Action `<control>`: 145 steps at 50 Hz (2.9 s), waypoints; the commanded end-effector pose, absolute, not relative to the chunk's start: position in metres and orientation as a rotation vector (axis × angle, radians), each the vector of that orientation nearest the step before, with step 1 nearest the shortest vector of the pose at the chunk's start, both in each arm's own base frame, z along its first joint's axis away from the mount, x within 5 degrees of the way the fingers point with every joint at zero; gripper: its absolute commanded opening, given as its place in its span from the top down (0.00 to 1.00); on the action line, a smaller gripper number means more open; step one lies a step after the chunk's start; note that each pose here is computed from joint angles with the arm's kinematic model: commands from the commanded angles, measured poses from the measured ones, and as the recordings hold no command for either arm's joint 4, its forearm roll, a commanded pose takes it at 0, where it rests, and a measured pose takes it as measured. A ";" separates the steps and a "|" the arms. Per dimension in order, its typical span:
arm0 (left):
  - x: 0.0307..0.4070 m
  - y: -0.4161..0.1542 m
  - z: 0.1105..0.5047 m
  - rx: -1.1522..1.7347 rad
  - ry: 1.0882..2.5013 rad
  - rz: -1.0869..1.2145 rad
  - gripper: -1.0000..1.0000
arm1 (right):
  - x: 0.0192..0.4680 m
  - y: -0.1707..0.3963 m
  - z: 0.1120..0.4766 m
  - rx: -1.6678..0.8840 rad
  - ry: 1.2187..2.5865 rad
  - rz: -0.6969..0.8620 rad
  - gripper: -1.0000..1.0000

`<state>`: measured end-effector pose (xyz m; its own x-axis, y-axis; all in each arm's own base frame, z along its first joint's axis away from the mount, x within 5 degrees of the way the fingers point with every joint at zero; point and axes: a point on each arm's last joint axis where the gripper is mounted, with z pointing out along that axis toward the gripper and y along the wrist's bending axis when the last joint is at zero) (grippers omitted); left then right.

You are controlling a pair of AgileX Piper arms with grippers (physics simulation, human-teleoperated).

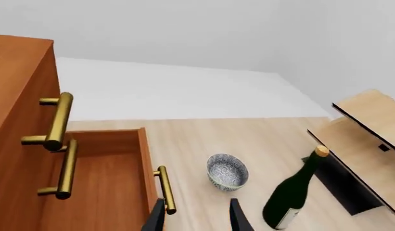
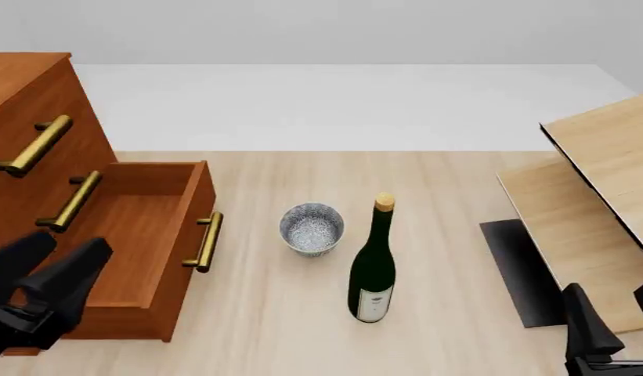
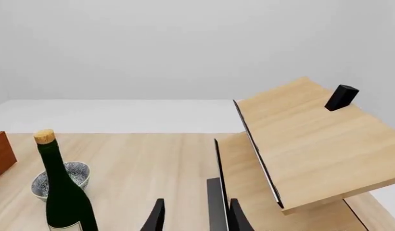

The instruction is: Close the bottom drawer of the cabinet and open the top drawer.

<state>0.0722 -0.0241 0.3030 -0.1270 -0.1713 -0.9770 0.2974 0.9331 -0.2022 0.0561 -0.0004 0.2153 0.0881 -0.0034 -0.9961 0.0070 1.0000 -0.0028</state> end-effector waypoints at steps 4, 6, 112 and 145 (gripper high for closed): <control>0.089 -0.043 0.300 0.099 1.785 -0.563 0.00 | 0.056 0.000 0.215 0.001 1.480 -0.010 0.00; 0.092 -0.043 0.299 0.103 1.795 -0.555 0.00 | 0.056 0.000 0.215 0.002 1.481 -0.010 0.00; 0.138 -0.033 0.152 0.008 2.156 -0.265 0.00 | 0.056 0.000 0.215 0.003 1.484 -0.003 0.00; 0.145 0.001 0.152 -0.157 2.121 -0.078 0.00 | 0.056 0.000 0.215 0.004 1.483 -0.007 0.00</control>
